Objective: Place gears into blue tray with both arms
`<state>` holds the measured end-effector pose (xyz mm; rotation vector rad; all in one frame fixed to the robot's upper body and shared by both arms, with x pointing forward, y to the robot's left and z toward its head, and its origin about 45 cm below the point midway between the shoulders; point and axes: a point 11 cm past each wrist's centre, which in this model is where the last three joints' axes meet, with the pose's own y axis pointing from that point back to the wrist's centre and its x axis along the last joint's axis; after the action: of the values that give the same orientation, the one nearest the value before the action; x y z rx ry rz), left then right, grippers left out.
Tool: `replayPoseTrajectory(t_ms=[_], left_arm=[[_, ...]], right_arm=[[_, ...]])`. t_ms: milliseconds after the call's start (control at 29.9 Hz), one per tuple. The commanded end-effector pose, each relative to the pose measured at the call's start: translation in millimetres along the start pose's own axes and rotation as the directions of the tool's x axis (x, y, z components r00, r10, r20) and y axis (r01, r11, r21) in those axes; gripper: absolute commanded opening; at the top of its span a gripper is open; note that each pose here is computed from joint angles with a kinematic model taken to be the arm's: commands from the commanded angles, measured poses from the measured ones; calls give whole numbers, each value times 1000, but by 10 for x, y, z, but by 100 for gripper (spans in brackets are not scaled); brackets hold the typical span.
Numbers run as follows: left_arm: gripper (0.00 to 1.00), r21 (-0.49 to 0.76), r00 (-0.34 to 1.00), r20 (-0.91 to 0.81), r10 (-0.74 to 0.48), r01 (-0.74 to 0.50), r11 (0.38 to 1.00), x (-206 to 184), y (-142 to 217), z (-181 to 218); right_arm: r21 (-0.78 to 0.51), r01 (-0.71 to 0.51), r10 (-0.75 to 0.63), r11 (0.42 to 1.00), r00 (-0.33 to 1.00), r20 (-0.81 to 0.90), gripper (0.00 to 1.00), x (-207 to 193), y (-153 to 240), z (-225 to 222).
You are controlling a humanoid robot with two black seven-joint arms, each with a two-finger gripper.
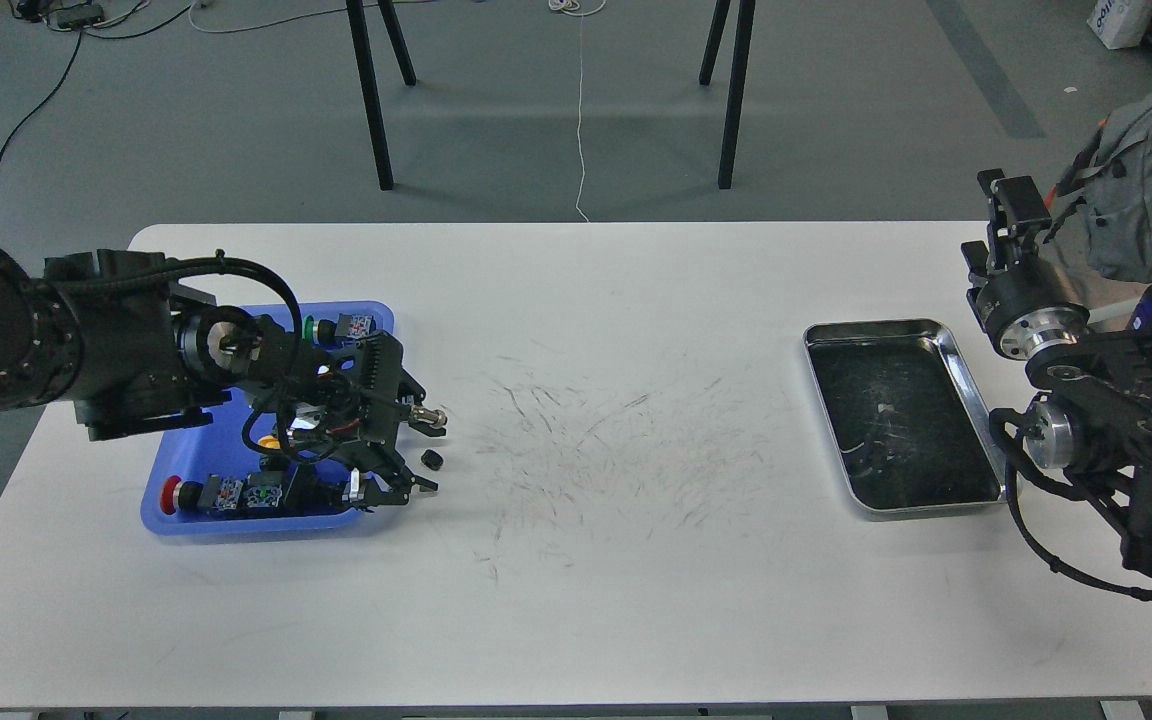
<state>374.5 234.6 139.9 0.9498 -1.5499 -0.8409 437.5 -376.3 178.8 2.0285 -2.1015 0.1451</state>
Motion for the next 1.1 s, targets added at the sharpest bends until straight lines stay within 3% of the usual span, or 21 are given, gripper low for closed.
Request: replayPoseTrajectory(t_ms=[0,702,869,1070], left_arm=[[54,2,1000,1,1,-1,1000,-3,0,-5],[45,9,1000,25,2,-2,1000,60,-35,-53],[37,19,1000,31,-1,0,1000,55,-20,-90],[34,41,999,36,-9,7,999,34,3,-157]], right_arm=[[-1,3,-3,1000,1000,0,95,-24,0,8],[-9,13,-13,1000,1000,-11,95,-55,17,49],[-12,14,-15,1000,1000,-13,95,-54,23,60],[-16,18,-18,1000,1000,-12,95,-100,18,87]])
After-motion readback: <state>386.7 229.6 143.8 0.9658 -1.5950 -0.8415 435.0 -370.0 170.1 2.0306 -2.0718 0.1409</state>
